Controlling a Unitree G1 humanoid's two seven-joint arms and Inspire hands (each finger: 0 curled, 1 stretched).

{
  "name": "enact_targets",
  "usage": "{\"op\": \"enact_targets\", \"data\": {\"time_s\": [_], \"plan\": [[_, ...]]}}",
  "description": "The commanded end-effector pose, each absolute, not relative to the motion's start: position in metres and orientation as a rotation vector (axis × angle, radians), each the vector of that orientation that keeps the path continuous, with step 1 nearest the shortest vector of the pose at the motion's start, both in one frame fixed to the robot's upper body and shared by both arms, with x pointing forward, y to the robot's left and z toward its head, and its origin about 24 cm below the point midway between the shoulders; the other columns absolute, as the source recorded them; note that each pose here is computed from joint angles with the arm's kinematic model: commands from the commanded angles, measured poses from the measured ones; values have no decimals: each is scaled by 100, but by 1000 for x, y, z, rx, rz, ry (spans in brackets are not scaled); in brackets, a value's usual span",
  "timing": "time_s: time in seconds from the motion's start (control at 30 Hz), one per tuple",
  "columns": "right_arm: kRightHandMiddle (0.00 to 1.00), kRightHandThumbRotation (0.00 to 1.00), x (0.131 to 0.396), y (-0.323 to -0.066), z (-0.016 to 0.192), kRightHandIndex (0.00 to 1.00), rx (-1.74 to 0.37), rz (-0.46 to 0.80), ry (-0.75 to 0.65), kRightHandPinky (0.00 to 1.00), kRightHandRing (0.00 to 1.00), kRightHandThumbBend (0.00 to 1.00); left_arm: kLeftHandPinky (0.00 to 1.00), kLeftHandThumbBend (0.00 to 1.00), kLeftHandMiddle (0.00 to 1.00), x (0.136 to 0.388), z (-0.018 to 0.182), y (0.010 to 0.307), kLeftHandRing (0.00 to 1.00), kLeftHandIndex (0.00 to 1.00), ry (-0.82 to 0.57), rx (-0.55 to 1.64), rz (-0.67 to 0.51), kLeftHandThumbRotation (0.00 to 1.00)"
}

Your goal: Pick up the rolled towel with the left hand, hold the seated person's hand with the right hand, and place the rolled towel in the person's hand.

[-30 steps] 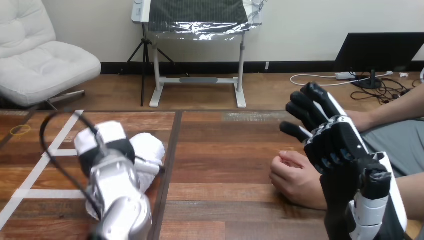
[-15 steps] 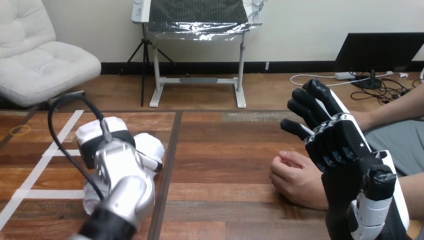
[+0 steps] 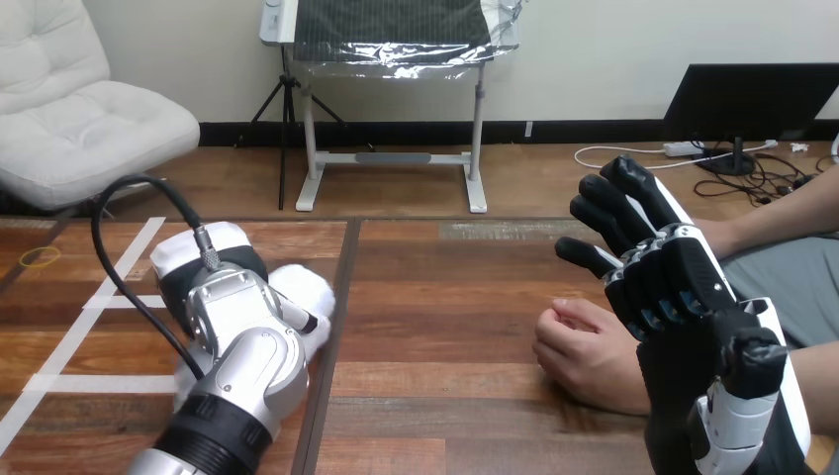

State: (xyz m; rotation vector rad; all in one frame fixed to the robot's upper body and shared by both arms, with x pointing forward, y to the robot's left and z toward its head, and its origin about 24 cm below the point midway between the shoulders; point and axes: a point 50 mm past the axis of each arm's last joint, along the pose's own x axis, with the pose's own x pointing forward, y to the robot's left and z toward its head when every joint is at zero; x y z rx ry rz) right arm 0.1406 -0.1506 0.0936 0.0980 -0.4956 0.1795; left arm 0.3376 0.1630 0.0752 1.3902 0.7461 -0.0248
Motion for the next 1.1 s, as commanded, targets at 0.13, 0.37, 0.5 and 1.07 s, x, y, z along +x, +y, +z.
{"op": "enact_targets", "data": {"time_s": [0.13,0.37,0.5,1.07], "plan": [[89,100,142,-151,112,90,110,176,-602,81,90,87,6,74,24,337,76,156,13,57,716,1367,-43,1],[89,100,142,-151,113,90,109,175,-606,81,90,87,6,75,25,338,72,157,14,59,768,1385,-86,0],[89,100,142,-152,113,90,112,173,-608,81,90,87,6,75,25,338,70,157,13,61,796,1404,-121,0],[89,100,142,-152,113,89,117,168,-606,81,89,88,4,74,24,333,69,160,12,56,722,1351,-95,0]]}}
